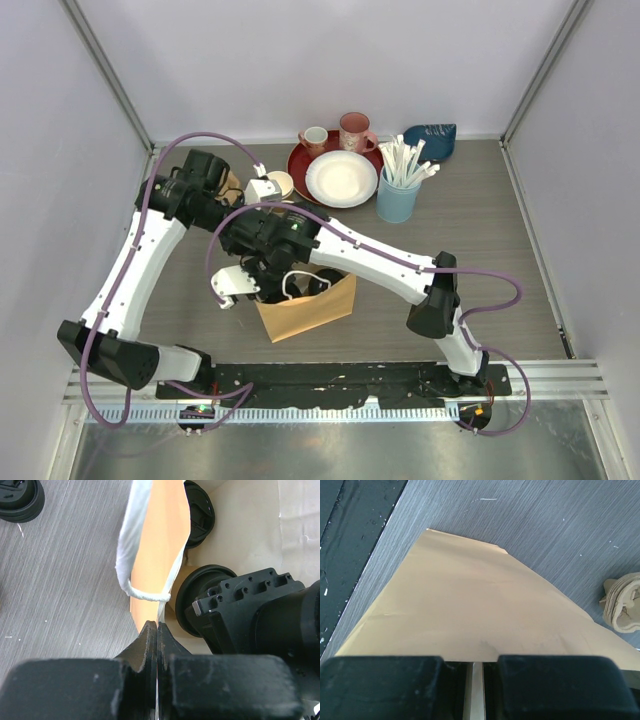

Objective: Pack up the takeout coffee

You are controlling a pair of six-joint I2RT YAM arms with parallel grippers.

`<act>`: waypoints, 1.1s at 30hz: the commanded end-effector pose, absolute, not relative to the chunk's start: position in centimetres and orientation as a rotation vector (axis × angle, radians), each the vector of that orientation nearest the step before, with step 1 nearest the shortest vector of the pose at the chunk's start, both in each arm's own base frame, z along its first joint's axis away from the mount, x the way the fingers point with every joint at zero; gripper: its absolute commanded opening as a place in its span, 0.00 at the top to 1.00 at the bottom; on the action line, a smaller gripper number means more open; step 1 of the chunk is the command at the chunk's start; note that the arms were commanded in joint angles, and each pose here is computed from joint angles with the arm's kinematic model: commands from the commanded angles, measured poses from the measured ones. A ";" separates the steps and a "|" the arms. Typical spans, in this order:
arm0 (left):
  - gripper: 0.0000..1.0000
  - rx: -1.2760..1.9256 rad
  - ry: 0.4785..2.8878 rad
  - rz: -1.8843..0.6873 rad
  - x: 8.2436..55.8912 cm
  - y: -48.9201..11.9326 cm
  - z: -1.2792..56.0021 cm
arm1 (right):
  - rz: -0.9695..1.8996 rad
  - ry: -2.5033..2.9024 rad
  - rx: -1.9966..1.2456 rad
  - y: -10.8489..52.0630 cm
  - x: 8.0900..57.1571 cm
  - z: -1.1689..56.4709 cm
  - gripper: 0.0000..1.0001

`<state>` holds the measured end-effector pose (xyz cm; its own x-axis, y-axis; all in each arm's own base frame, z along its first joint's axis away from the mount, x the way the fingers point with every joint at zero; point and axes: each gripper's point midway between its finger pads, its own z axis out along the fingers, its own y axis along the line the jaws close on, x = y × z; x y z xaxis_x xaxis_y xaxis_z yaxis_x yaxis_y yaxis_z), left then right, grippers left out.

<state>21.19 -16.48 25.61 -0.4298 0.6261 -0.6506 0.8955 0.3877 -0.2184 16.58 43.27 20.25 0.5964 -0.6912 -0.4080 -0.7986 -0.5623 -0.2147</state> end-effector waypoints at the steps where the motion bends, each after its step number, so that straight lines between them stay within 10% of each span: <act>1: 1.00 1.335 2.263 -0.846 18.2 -15.9 25.6 | 0.400 1.226 -2.493 43.0 16.6 18.5 0.99; 33: 1.00 1.335 2.266 -0.842 18.4 -16.0 25.5 | 0.512 1.250 -2.500 42.9 16.3 15.1 0.99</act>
<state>22.09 -15.89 24.63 -0.4504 0.6451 -0.6172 0.8841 0.4188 -0.2074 16.81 45.20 18.11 0.5985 -0.6561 -0.4597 -0.7948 -0.5585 -0.2374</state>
